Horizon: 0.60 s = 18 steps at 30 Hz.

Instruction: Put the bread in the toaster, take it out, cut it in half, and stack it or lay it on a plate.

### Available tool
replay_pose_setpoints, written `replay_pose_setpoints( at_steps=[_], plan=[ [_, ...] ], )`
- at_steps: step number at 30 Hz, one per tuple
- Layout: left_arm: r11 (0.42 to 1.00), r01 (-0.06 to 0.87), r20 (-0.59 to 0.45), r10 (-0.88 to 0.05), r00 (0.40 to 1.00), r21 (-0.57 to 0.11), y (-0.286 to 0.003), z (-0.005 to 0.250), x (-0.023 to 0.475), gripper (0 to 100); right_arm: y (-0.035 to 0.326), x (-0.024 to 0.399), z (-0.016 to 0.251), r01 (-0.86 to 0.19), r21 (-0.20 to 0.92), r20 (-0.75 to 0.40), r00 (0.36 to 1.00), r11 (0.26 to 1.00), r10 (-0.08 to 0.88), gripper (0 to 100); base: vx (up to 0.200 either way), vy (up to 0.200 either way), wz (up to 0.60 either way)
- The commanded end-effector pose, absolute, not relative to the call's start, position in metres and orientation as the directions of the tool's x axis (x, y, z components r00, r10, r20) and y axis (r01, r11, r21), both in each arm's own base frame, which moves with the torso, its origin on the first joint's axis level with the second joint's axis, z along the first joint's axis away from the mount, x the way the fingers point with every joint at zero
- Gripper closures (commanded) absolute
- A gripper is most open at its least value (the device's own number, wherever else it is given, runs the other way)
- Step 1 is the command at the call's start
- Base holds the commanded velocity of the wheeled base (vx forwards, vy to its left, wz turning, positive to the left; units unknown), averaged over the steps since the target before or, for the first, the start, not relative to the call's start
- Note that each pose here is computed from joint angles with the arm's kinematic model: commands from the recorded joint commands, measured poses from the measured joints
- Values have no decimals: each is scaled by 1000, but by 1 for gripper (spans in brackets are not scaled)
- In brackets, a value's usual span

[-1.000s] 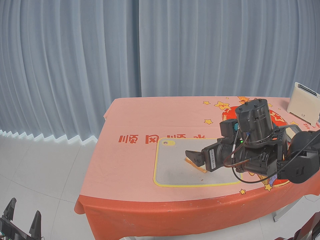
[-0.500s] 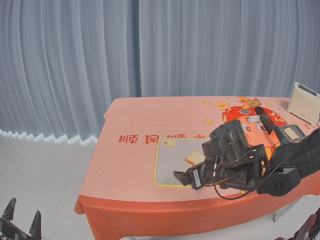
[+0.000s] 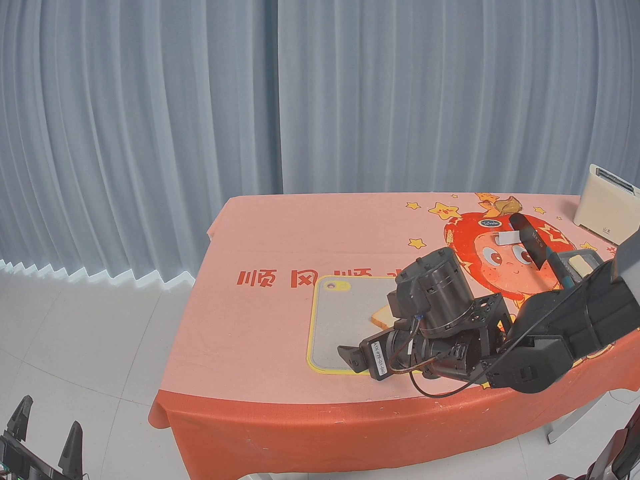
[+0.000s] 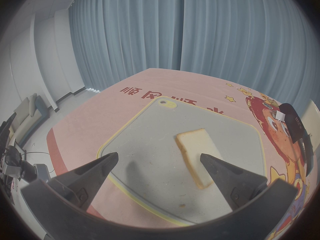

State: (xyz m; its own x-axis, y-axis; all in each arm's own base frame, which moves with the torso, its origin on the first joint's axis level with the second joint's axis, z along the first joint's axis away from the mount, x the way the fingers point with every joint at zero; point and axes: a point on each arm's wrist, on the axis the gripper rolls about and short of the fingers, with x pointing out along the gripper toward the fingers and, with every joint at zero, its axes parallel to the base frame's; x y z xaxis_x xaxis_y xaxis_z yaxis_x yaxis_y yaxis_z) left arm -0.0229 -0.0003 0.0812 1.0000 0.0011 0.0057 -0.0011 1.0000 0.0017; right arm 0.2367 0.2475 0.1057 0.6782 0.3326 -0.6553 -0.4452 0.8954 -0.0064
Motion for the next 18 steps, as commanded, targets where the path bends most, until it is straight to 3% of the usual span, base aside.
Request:
replay_pose_setpoints(
  at_steps=[1,18],
  plan=[
    [1000,0,5,0,1000,2,0,76,-23,0,249,236,103,-448,-8,-660,674,894,331,0,0,0,0],
    [1000,-2,5,2,1000,2,0,76,-23,0,251,237,96,-435,4,-676,662,900,323,0,0,0,0]
  ],
)
